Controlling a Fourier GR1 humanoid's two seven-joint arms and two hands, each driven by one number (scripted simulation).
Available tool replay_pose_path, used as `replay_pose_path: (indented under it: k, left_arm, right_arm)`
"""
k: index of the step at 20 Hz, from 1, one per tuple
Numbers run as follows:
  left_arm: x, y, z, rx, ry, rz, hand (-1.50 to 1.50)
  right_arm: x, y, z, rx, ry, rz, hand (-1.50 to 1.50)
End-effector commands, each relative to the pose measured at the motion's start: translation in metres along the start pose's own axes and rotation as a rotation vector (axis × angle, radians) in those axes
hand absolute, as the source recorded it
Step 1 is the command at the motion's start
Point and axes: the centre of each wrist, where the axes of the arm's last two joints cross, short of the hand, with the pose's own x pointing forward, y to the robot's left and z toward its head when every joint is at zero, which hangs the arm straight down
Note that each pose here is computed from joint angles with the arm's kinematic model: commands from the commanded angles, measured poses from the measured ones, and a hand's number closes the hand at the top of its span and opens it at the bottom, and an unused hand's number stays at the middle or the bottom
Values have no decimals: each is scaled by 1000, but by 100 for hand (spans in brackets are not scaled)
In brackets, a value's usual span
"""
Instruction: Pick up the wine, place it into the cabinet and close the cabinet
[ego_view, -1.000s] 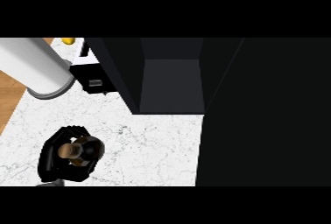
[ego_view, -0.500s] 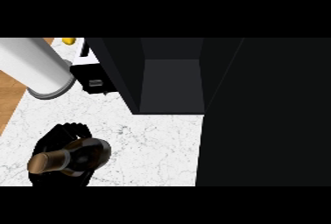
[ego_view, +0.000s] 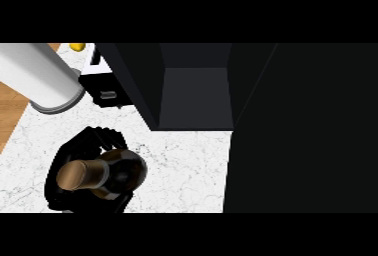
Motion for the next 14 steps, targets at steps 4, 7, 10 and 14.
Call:
replay_pose_path:
  k: [4, 7, 10, 14]
  left_arm:
    - [17, -69, -28, -53, -17, 53, 150]
    - [42, -78, -37, -55, -8, 78, 150]
    - [37, -93, -45, -40, -1, 82, 150]
    - [37, -133, -56, -21, -9, 67, 150]
  right_arm:
    - [27, 5, 11, 20, -48, -50, -150]
    - [16, -6, 10, 5, -45, -47, -150]
    - [15, -12, 19, 23, -43, -28, -150]
    - [16, 1, 26, 28, -40, -52, -150]
